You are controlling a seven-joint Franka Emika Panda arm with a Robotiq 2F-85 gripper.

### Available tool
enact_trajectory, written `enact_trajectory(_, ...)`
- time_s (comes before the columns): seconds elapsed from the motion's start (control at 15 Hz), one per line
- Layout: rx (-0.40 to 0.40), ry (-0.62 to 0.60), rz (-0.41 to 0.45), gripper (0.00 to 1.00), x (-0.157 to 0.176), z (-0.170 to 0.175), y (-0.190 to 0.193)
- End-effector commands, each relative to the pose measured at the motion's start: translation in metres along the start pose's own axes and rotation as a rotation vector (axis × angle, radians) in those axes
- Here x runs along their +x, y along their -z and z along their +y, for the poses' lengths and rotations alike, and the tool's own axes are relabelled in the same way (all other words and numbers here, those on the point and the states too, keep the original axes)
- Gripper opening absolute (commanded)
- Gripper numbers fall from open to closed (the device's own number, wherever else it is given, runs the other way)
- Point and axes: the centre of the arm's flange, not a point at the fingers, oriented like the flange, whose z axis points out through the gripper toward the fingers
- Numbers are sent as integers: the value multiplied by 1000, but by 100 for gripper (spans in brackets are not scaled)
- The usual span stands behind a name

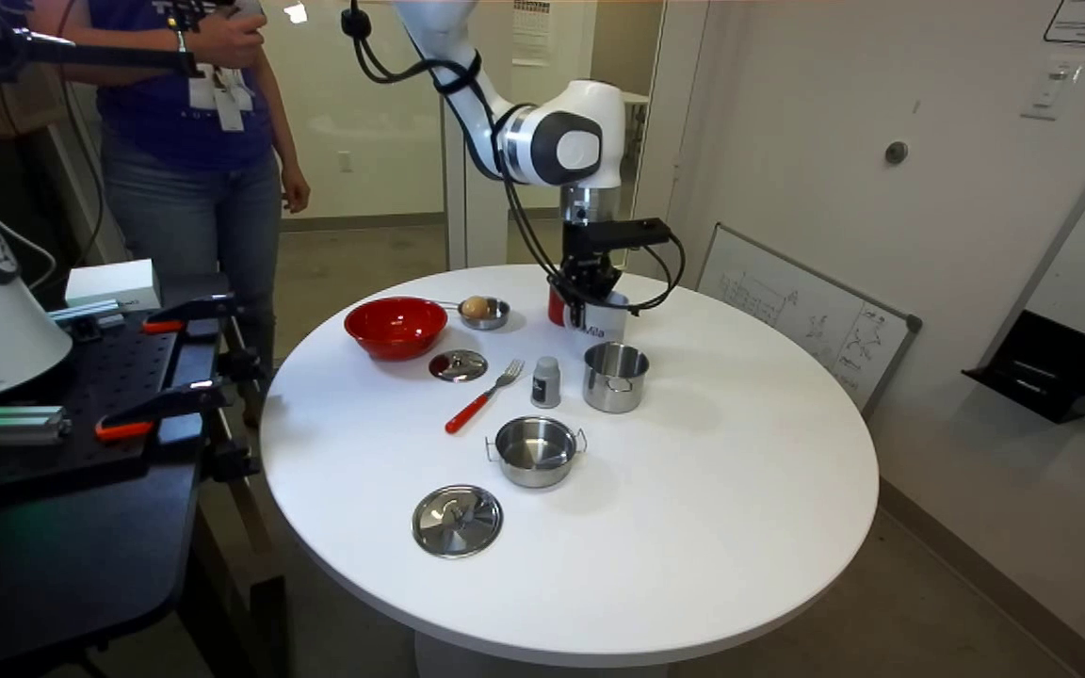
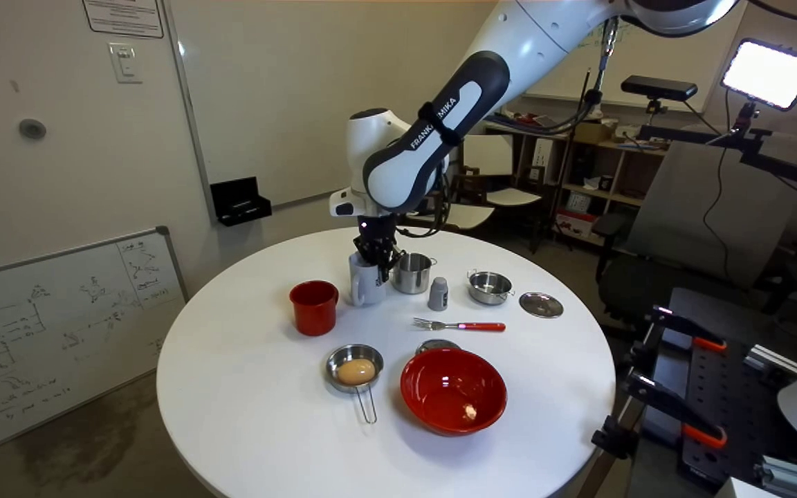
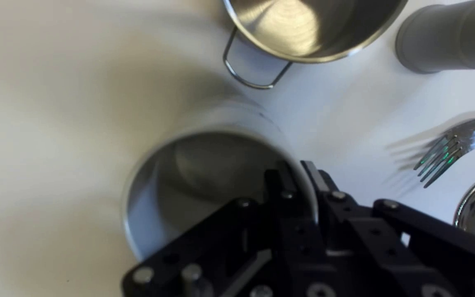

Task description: Move the cup backwards

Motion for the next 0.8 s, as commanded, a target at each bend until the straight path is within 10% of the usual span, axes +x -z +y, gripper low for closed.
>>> enact_trajectory(0.0, -30, 40, -9, 7, 0, 31, 4)
enact_trajectory(0.73, 16, 71, 10, 7, -14, 45, -25)
